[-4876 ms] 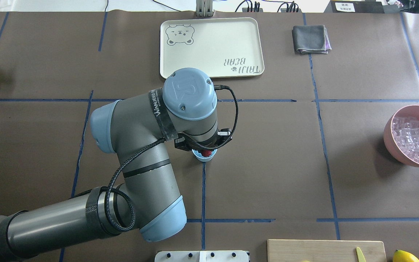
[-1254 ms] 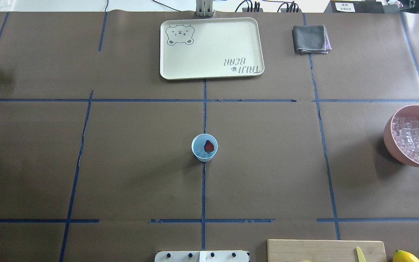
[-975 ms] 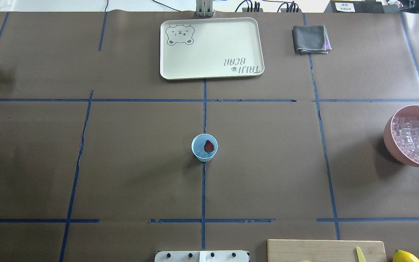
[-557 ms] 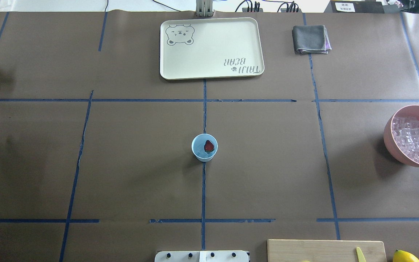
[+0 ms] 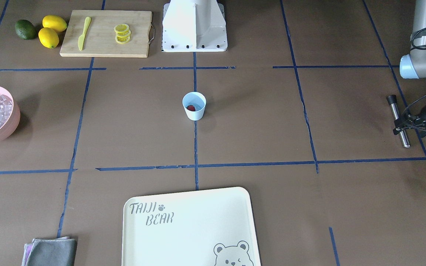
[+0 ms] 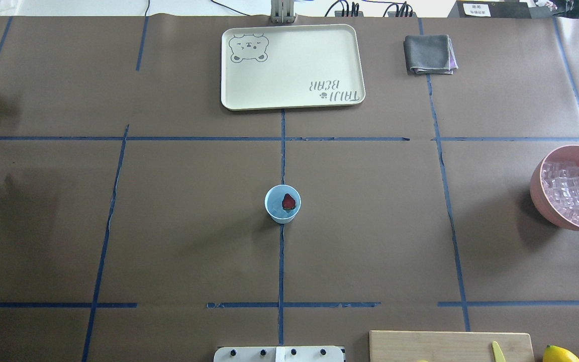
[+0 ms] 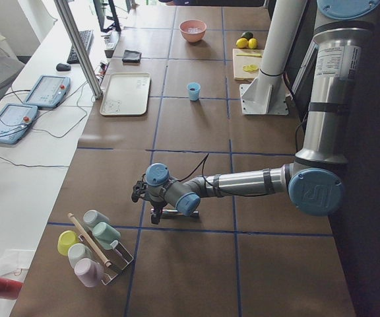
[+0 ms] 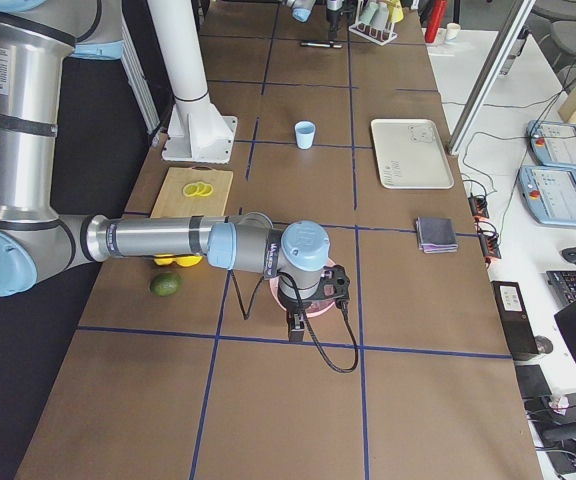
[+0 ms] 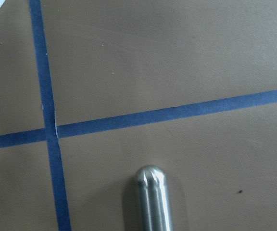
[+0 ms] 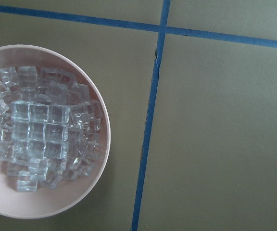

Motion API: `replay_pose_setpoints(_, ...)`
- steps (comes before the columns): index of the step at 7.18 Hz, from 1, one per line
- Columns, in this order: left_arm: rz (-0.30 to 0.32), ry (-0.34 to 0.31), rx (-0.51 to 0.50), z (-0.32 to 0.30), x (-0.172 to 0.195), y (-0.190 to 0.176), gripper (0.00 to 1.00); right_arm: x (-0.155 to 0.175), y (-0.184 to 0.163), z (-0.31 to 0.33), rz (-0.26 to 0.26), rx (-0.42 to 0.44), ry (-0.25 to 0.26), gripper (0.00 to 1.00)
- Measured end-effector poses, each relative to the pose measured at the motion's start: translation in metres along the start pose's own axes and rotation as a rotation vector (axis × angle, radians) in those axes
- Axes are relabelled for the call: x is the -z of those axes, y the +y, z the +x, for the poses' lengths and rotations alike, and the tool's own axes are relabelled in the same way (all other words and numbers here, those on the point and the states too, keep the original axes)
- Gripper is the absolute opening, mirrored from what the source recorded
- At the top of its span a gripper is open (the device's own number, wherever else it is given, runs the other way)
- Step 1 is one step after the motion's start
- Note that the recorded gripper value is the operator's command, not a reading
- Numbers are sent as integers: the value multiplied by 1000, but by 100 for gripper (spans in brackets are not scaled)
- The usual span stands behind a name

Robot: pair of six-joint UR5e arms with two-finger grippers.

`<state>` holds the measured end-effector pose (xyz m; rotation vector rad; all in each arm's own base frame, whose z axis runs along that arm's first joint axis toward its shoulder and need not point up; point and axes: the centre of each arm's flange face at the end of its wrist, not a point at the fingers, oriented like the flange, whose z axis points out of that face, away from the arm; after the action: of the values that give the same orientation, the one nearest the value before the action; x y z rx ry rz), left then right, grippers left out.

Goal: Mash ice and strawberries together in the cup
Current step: 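Lower the left gripper onto the steel muddler and grasp it, then lift the muddler with the left gripper and carry it over the cup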

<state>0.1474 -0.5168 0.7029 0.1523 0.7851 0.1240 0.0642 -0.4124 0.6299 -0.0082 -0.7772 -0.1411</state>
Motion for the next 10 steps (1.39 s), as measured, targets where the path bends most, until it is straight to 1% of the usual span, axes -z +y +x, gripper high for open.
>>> replay_pose_setpoints(2, -15, 1, -7, 3, -8, 3, 100, 0, 0, 0, 0, 0, 0, 100)
replay_pose_setpoints(3, -18, 2, -10, 5, -10, 3, 89, 0, 0, 0, 0, 0, 0, 100)
replay_pose_setpoints(4, -21, 2, -11, 5, -11, 4, 40, 0, 0, 0, 1, 1, 1, 100)
replay_pose_setpoints(5, -22, 2, -10, 5, -12, 4, 10, 0, 0, 0, 4, 4, 1, 100)
replay_pose_setpoints(6, -24, 3, -10, 5, -12, 4, 5, -1, 1, 0, 5, 5, 1, 100)
replay_pose_setpoints(7, -24, 3, -10, 5, -12, 4, 2, -1, 1, 1, 6, 6, 1, 100)
replay_pose_setpoints(8, -21, 5, -12, 6, -11, 4, 0, -1, 1, 1, 6, 6, 1, 100)
replay_pose_setpoints(10, -16, 12, -19, 10, -8, 2, 0, -1, 1, 1, 6, 6, 1, 100)
